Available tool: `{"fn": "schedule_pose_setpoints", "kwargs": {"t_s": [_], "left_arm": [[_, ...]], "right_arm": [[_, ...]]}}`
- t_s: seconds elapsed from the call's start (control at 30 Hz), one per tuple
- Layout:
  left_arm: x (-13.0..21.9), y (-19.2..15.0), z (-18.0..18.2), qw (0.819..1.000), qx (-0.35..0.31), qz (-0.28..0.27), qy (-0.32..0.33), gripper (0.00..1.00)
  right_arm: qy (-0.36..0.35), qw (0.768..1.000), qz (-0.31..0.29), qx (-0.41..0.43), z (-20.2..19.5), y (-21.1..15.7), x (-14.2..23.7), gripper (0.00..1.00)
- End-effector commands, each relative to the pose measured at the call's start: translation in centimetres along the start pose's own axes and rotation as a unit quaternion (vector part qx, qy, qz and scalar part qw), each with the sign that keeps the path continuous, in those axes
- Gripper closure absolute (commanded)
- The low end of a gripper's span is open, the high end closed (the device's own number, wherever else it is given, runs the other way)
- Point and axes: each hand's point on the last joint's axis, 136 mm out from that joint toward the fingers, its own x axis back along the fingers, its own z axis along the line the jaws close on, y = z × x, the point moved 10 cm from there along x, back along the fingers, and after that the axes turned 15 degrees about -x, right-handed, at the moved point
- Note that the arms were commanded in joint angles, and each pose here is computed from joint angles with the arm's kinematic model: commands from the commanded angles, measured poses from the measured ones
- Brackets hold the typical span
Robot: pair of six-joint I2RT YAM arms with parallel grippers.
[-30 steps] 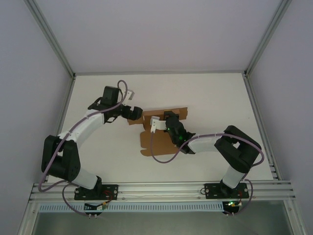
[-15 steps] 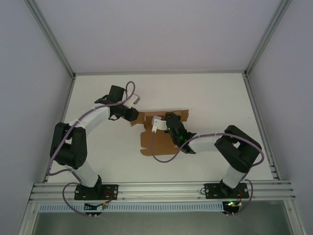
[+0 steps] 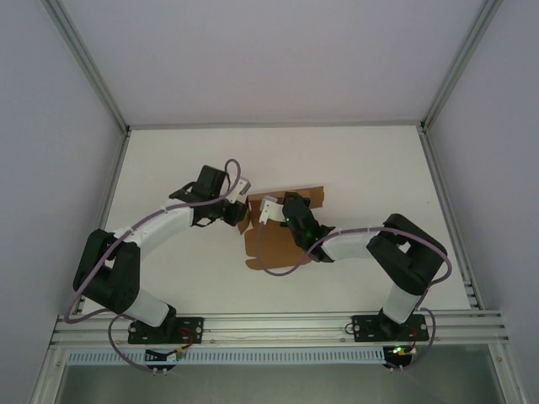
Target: Assemble paper box
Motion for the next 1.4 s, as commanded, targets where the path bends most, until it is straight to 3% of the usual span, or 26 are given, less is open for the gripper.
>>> {"fn": "schedule_pose_setpoints", "kwargs": {"t_s": [0.0, 0.13, 0.27, 0.4, 0.5, 0.57, 0.6, 0.83, 1.03, 1.17, 1.37], "left_arm": [[0.2, 1.1, -1.0, 0.999, 0.010, -0.046, -0.018, 1.00], [-1.4, 0.5, -1.0, 0.997, 0.031, -0.063, -0.030, 0.98], [-1.8, -0.2, -0.8, 0.997, 0.047, -0.052, -0.012, 0.82], [-1.2, -0.9, -1.1, 0.997, 0.054, -0.056, -0.007, 0.65], [-0.2, -1.4, -1.3, 0.996, 0.057, -0.072, 0.008, 0.43], [0.6, -1.9, -1.2, 0.994, 0.061, -0.085, 0.043, 0.02], [1.3, -2.1, -1.0, 0.991, 0.070, -0.091, 0.072, 0.00], [6.2, -3.1, 1.8, 0.953, 0.164, -0.128, 0.220, 0.00], [5.5, -4.5, 6.1, 0.929, 0.246, -0.119, 0.249, 0.00], [2.3, -4.1, 6.6, 0.952, 0.222, -0.126, 0.168, 0.06], [-0.9, -3.2, 5.6, 0.968, 0.192, -0.131, 0.091, 0.16]], "right_arm": [[-0.012, 1.000, 0.010, -0.023, 0.0, 0.1, -0.6, 1.00], [-0.010, 0.999, 0.009, -0.034, 0.3, -0.1, -0.7, 1.00], [-0.033, 0.999, -0.017, -0.027, 0.9, -0.8, -0.5, 1.00], [-0.046, 0.999, -0.006, -0.008, 1.6, -1.6, -0.7, 1.00], [-0.039, 0.999, -0.001, -0.014, 1.9, -1.9, -0.8, 1.00], [-0.039, 0.999, -0.003, -0.019, 1.9, -1.9, -0.7, 1.00], [-0.040, 0.999, -0.004, -0.017, 1.9, -2.0, -0.7, 1.00], [-0.042, 0.999, -0.010, -0.005, 2.0, -2.3, -0.4, 1.00], [-0.043, 0.999, -0.011, -0.005, 2.0, -2.3, -0.3, 1.00], [-0.043, 0.999, -0.012, -0.008, 1.8, -2.1, -0.4, 1.00], [-0.039, 0.999, -0.003, -0.019, 1.8, -2.1, -0.5, 1.00]]}}
